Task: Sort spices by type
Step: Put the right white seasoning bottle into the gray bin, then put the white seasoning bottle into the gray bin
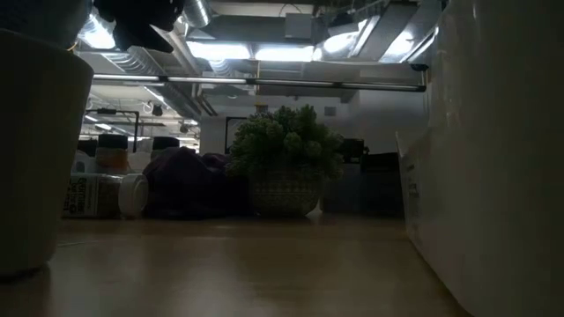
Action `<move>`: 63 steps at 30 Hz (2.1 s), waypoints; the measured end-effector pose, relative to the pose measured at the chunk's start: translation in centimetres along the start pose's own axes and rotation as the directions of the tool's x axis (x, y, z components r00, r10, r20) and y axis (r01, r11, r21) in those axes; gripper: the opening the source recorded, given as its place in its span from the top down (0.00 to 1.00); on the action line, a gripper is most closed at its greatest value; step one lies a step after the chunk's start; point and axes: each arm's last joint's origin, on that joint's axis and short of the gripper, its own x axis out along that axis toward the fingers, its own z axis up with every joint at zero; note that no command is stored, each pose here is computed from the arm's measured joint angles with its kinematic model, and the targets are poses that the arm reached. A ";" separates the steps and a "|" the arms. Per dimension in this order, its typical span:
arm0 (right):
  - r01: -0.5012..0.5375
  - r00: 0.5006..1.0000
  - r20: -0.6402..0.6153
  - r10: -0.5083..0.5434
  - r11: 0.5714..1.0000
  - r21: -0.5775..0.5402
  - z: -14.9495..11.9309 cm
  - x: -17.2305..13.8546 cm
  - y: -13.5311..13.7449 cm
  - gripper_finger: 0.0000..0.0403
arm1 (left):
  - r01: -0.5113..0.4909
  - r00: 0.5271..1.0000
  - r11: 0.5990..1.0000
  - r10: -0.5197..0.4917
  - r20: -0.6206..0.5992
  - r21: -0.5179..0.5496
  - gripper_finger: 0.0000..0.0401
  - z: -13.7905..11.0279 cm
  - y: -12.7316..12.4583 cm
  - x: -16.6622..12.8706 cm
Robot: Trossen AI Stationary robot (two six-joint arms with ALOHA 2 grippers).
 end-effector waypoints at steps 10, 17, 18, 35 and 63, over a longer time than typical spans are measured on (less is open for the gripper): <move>-0.009 0.998 -0.055 0.007 1.000 -0.025 -1.4 1.4 0.2 0.48 | -0.011 0.999 1.000 0.010 -0.039 -0.020 0.39 0.0 -0.2 1.1; -0.021 0.996 -0.090 0.019 1.000 -0.015 -2.6 2.6 0.4 0.48 | -0.018 0.998 1.000 0.017 -0.063 -0.014 0.39 -0.1 -0.3 1.8; -0.022 0.995 -0.099 0.021 1.000 -0.012 -2.7 2.6 0.4 0.48 | -0.019 0.998 1.000 0.018 -0.066 -0.013 0.39 -0.1 -0.4 1.8; 0.004 0.988 -0.157 -0.009 0.999 -0.031 -3.8 2.8 -0.1 0.47 | -0.023 0.995 0.999 0.028 -0.099 0.046 0.39 -0.1 -0.6 2.9; 0.169 0.960 -0.215 -0.178 0.984 -0.059 0.0 -3.0 -0.1 0.31 | 0.016 0.990 1.000 -0.015 -0.138 0.007 0.39 -0.4 -1.0 3.1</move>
